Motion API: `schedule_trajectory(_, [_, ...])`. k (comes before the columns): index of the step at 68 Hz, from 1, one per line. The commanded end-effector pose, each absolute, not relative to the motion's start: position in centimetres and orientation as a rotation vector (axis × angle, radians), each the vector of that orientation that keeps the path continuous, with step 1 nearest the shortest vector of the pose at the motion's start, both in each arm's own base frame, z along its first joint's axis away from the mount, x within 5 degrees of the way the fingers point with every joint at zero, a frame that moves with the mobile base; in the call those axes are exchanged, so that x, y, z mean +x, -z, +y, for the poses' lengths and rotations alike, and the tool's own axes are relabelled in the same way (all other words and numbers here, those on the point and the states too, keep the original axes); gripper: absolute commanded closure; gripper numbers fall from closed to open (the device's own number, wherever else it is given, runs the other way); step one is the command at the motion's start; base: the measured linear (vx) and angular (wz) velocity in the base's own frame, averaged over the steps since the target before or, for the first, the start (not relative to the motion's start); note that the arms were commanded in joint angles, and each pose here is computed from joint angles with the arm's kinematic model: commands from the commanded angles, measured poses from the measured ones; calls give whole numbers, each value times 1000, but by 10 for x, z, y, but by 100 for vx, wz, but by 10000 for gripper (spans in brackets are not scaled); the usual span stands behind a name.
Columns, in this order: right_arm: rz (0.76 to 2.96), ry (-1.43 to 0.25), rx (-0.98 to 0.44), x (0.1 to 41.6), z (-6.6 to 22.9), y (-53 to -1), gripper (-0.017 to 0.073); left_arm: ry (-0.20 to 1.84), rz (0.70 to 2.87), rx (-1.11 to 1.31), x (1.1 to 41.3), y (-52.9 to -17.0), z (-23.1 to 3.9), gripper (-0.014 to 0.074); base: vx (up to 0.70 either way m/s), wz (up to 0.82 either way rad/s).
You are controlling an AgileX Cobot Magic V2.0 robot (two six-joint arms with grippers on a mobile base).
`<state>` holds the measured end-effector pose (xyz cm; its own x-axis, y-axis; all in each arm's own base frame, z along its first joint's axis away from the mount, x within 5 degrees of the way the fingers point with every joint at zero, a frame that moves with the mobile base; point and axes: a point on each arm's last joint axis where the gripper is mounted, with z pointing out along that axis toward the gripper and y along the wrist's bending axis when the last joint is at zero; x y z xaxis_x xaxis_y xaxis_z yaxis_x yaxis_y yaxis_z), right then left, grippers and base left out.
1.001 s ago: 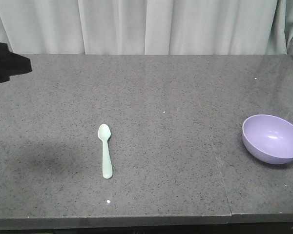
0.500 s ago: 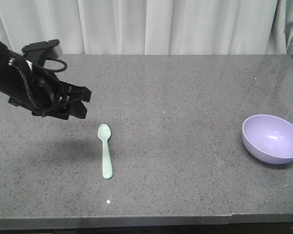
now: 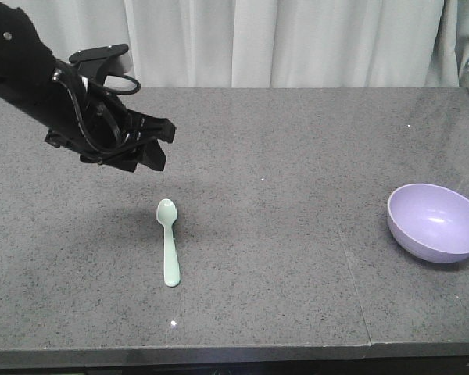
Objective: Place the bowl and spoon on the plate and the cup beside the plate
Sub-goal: 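Swing the open left gripper over the pale green spoon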
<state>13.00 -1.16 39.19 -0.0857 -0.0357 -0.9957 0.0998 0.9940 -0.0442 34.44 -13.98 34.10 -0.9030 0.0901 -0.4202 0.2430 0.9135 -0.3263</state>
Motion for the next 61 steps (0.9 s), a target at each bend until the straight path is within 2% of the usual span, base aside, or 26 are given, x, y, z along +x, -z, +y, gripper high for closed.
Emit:
schedule_trajectory(1, [1565,126,34,131,-12,-407,71,586,2552,243,337,-375,-145,256,0,0])
schedule_trajectory(20, [1565,126,34,131,-12,-407,71,579,2565,294,330,-375,-166,256,0,0])
schedule_trajectory(29, [1565,125,35,131,-12,-407,71,477,2554,294,332,-372,-168,256,0,0])
schedule_trajectory(47, [1570,126,35,131,-12,-406,71,359,2555,100,327,-370,-180,256,0,0])
schedule_trajectory(61, [1570,126,35,131,-12,-406,71,371,2608,25,329,-355,-195,256,0,0])
